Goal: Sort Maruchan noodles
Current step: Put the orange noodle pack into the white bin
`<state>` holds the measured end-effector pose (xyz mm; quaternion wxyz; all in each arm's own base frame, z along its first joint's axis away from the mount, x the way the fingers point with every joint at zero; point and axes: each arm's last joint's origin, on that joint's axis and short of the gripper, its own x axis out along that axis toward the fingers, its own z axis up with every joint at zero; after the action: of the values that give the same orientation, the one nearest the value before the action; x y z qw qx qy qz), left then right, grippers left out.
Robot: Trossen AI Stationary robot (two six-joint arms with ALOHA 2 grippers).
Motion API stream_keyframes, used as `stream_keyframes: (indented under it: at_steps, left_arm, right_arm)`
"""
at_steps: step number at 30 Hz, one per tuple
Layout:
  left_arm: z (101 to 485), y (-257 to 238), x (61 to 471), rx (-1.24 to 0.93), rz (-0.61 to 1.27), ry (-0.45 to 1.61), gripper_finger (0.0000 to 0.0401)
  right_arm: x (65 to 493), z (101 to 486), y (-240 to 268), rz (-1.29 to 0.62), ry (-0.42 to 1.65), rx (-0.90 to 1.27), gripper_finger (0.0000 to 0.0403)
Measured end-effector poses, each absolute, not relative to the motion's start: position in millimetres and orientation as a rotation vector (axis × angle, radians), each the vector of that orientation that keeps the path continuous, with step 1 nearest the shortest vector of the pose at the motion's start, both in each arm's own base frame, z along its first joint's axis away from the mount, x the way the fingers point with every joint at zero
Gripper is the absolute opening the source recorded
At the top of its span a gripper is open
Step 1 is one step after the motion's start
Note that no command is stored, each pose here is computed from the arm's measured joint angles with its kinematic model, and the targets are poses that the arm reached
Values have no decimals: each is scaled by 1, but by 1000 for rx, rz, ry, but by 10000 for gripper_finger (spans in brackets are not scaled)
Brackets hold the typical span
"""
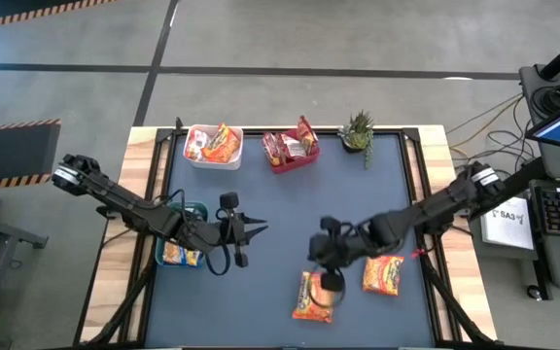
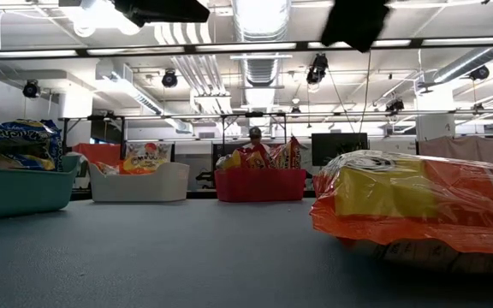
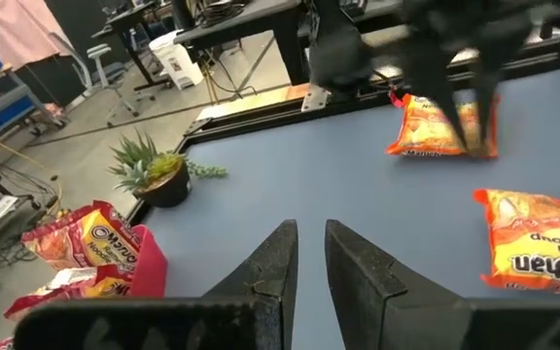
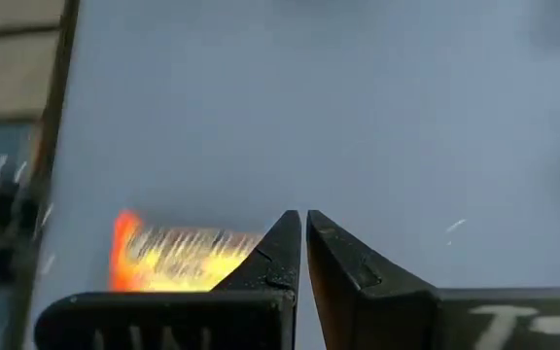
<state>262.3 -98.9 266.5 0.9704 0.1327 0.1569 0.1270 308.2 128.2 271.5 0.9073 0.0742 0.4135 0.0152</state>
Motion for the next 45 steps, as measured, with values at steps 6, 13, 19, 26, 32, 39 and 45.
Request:
stream_keyframes:
  at_steps: [6,13,19,26,32,39,45]
  left_arm:
    - [266,-99,262,262,257,317,38]
    - [266,-99,262,232,260,314,38]
    - [266,-99,262,232,260,315,38]
    - [265,-99,262,235,260,318,38]
    - [266,-99,263,229,260,309,38]
    - [266,-99,263,229,260,310,38]
    - [258,-101,262,195,166,350,38]
  right_arm:
    - [292,238,155,197,924,280,13]
    - [286,204,171,254,899,377,13]
    - [293,170,174,243,892,379,13]
    - [302,153,172,228,907,358,13]
    - [315,154,141,-62,779,238,13]
    - [325,175,99,-324,633,147,13]
    - [317,198,85,-228,683,346,13]
